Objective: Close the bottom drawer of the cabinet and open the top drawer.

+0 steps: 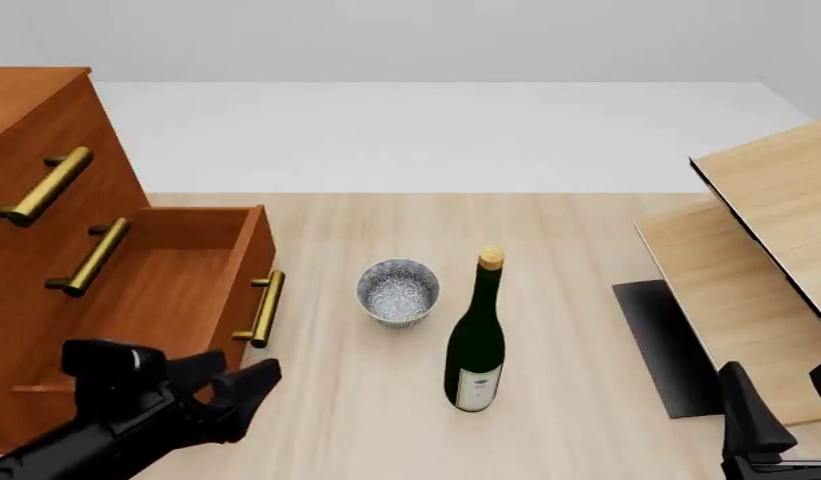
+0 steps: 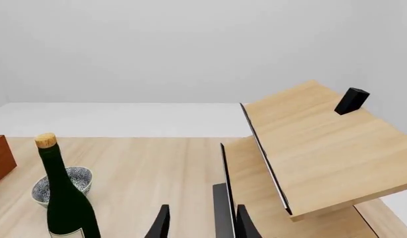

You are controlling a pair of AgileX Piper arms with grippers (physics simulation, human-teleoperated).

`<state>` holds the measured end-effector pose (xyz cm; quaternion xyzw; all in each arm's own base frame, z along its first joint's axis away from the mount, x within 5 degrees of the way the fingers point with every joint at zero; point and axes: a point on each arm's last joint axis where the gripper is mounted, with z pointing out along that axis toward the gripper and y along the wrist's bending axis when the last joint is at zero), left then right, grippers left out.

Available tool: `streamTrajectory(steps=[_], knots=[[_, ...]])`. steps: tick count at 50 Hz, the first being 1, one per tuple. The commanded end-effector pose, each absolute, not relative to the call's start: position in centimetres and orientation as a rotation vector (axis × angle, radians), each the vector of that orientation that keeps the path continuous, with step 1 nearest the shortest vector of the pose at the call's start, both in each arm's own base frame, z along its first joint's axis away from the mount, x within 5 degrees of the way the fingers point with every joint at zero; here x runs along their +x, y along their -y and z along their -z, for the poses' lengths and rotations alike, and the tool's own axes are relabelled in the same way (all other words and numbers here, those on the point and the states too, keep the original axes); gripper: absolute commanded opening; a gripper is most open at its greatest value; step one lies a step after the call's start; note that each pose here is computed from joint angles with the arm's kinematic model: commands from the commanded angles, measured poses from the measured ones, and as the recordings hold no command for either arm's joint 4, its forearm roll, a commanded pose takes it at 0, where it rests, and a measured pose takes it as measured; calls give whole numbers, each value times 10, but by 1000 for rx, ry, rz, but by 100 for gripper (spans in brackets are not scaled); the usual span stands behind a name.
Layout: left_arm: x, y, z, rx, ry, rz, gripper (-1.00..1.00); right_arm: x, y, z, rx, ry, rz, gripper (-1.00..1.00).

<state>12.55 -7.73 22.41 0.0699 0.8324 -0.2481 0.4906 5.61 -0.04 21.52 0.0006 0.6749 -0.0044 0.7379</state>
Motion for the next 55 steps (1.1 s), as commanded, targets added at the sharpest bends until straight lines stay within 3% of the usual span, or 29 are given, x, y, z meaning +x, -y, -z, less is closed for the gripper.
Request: streamTrajectory(steps=[1,18,55], knots=[[131,78,-197,140,-2082,581,100,56,0,-215,1,-1482,8,100],[138,74,-167,114,-2130,526,100,56,0,-215,3,-1484,6,100],[139,28,-152,-13,-2155,239,100,56,0,-215,4,-1483,3,100]])
